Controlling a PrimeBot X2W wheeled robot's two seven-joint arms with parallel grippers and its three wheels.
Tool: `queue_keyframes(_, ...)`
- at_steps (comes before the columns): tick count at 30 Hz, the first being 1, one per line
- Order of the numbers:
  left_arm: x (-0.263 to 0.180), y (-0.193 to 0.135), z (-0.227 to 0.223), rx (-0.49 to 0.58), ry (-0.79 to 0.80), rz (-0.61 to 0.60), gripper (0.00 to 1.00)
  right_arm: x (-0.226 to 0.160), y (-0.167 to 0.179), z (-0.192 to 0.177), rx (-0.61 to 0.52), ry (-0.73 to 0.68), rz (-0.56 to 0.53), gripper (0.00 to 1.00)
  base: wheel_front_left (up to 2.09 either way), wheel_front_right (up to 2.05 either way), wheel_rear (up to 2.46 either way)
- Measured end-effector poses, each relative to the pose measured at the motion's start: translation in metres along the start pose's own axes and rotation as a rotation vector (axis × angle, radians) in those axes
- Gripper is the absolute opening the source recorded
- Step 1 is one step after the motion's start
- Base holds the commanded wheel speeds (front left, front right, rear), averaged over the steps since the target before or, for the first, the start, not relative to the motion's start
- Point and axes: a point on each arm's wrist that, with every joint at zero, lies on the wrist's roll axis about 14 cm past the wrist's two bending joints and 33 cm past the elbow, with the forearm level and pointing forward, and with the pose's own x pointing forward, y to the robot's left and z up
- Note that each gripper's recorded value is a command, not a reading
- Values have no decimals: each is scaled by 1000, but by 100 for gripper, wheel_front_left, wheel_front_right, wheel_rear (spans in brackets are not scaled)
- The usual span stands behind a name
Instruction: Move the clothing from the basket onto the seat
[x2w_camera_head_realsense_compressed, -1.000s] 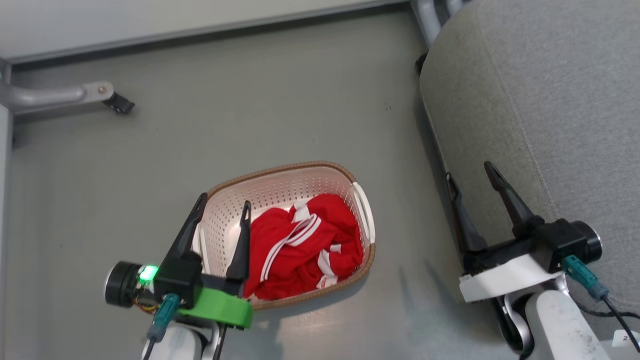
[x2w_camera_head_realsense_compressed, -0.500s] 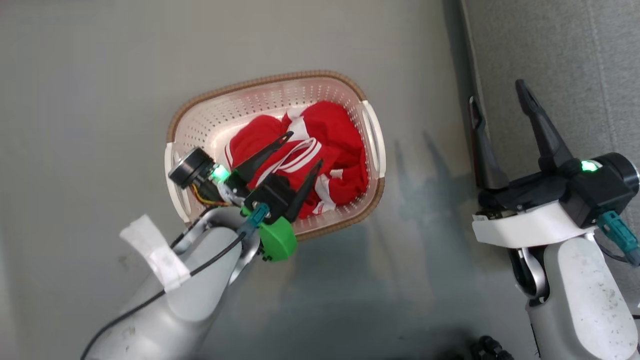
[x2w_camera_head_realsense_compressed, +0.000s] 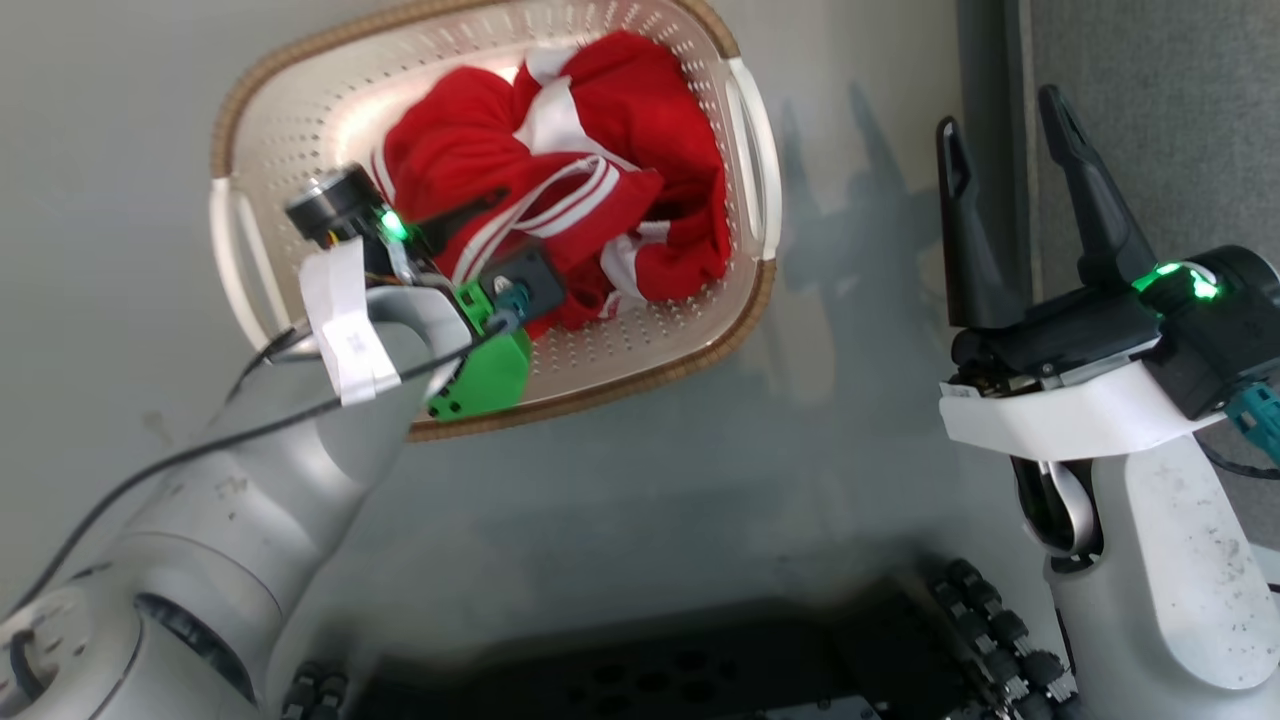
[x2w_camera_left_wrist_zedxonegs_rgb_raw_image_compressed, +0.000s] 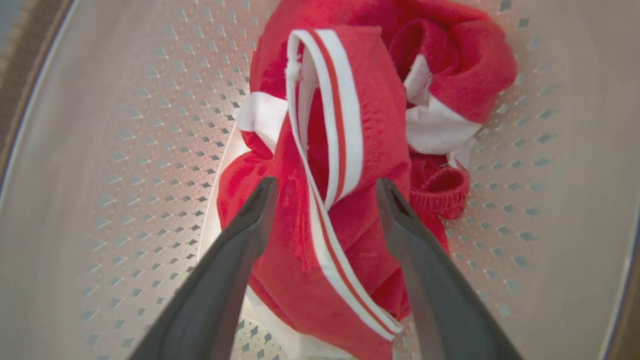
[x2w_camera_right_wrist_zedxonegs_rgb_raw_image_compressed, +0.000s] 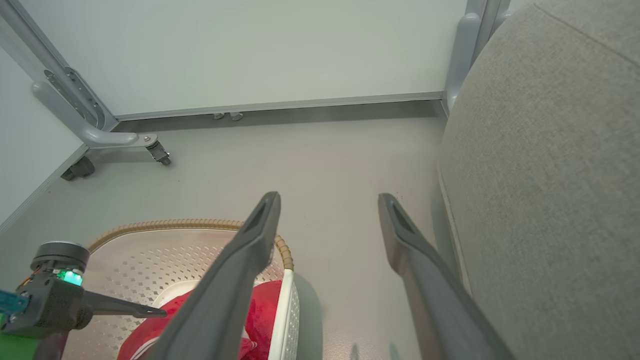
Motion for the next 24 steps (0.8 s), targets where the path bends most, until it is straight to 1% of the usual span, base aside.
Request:
queue_keyframes(3,13,2,-19,1,63,-19,100,1,-8,-13,6,23,-19,100,0,0,0)
queue_keyframes(6,26,7,-31,-40,100,-14,100,1,-16,-22,7,39,-35,100,0,0,0)
queue_keyframes(10,41,4,-43,-65,142,-32,100,-2,-26,-34,10,63,-59,100,0,0,0)
queue_keyframes(16,57,-5,-56,-72,170,-66,100,-6,-33,-50,8,100,-74,100,0,0,0)
queue_keyframes(18,61,-4,-57,-69,165,-55,100,-7,-34,-52,5,107,-78,100,0,0,0)
queue_keyframes(19,62,-5,-57,-69,163,-57,91,-7,-35,-53,4,109,-79,100,0,0,0)
queue_keyframes(20,62,-5,-58,-69,164,-55,39,-7,-35,-54,3,111,-80,100,0,0,0)
queue_keyframes(21,63,-5,-58,-70,165,-51,0,-7,-35,-54,1,111,-80,100,0,0,0)
queue_keyframes(24,63,-1,-57,-79,163,-27,0,-6,-35,-53,-16,107,-74,100,0,0,0)
